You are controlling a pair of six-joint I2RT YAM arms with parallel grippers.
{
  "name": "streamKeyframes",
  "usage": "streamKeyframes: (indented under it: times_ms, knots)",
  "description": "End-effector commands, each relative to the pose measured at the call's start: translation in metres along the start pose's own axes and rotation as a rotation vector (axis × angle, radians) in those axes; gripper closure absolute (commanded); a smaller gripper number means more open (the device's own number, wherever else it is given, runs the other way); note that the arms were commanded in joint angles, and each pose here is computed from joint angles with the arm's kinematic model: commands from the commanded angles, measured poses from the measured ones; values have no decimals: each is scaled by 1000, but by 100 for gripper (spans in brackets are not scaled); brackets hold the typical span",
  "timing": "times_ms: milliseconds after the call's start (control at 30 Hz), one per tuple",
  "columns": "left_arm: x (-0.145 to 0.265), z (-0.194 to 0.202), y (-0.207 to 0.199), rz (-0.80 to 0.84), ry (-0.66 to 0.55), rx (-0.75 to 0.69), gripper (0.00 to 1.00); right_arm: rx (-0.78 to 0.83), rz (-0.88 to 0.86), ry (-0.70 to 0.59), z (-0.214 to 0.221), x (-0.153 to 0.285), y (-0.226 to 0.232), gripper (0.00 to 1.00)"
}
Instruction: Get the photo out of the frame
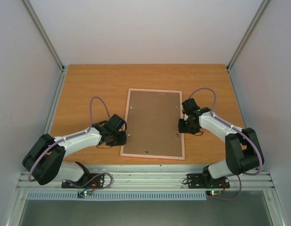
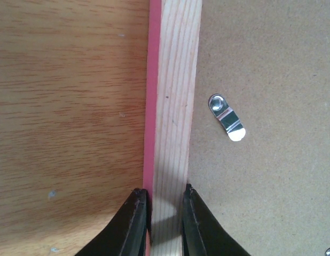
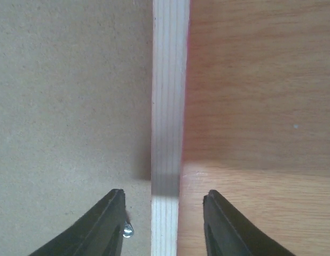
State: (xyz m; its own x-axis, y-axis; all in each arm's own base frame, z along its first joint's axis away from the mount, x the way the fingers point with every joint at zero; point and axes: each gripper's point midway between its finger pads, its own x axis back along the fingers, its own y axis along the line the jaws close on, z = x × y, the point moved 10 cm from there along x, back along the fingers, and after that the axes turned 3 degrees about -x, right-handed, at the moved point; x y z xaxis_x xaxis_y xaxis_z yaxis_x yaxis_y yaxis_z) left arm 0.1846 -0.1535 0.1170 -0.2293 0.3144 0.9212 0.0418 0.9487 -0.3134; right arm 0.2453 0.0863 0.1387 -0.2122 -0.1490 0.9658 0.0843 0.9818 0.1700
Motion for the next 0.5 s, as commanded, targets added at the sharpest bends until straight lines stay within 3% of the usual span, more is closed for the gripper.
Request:
streamKeyframes:
  times_ms: [0,467]
  knots:
    - [9,-9,-8,61,-86,14,94,-12,-7,-2,-2,-4,0,61]
    - [12,-16,-9,48,-125,22,95,16,-15,-9,-41,-17,17,89]
